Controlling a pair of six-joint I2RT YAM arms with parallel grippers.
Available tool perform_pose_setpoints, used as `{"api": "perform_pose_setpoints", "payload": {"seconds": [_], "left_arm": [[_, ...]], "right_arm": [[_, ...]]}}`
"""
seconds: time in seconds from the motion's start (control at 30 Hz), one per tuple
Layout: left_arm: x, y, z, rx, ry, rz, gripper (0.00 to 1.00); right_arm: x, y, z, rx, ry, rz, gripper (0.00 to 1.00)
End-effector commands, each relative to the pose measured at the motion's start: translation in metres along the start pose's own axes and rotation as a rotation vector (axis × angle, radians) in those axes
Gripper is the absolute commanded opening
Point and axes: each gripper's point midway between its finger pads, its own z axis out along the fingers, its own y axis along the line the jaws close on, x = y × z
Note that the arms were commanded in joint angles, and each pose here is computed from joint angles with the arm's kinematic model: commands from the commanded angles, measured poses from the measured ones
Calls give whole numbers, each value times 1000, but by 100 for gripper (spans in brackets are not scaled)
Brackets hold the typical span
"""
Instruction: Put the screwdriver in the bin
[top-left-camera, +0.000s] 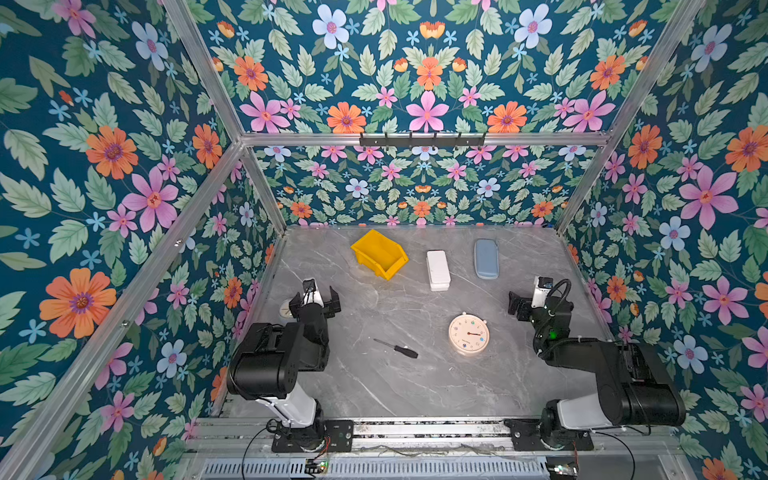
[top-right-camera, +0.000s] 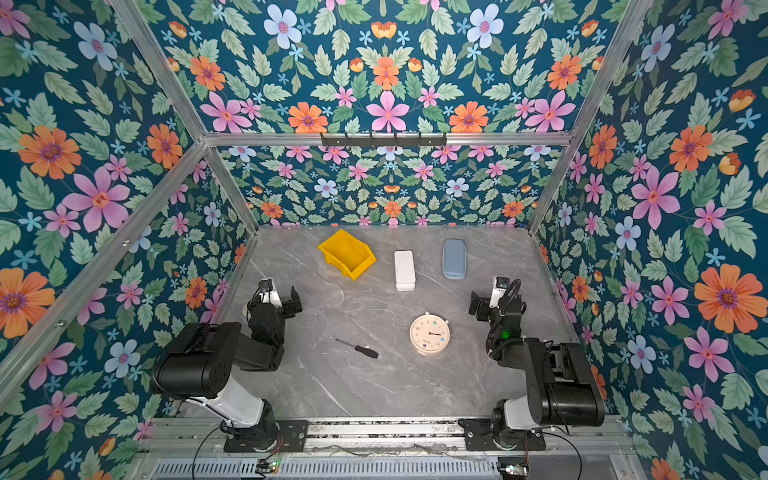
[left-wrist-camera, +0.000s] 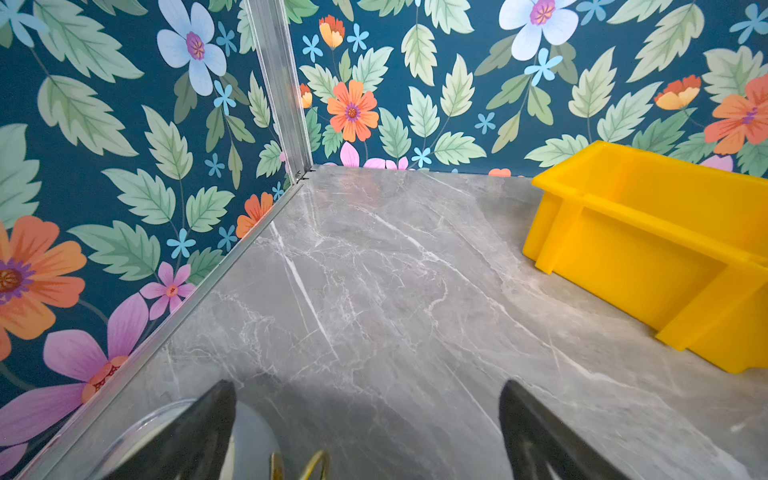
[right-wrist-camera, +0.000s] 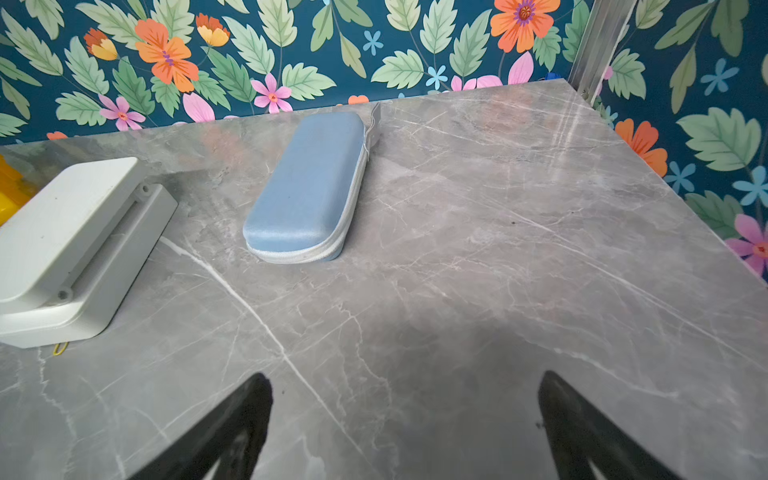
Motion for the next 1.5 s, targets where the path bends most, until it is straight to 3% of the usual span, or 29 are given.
{"api": "perform_pose_setpoints", "payload": {"seconds": [0.0, 0.83, 1.1, 1.33, 1.47], "left_arm": [[-8, -1, 0, 4, -31, -16, 100], [-9, 1, -1, -5, -39, -18, 100], [-43, 5, -18, -76, -56, -5, 100], [-92, -18, -49, -95, -57, -102, 100], [-98, -40, -65, -53, 28, -287, 100]], "right_arm": [[-5, 0, 0, 5, -18, 7, 99], [-5, 0, 0, 4, -19, 7, 99], [-25, 15, -14, -70, -20, -26, 99], [-59, 47, -49, -153, -52, -114, 99], [-75, 72, -73, -239, -72, -176, 99]]}}
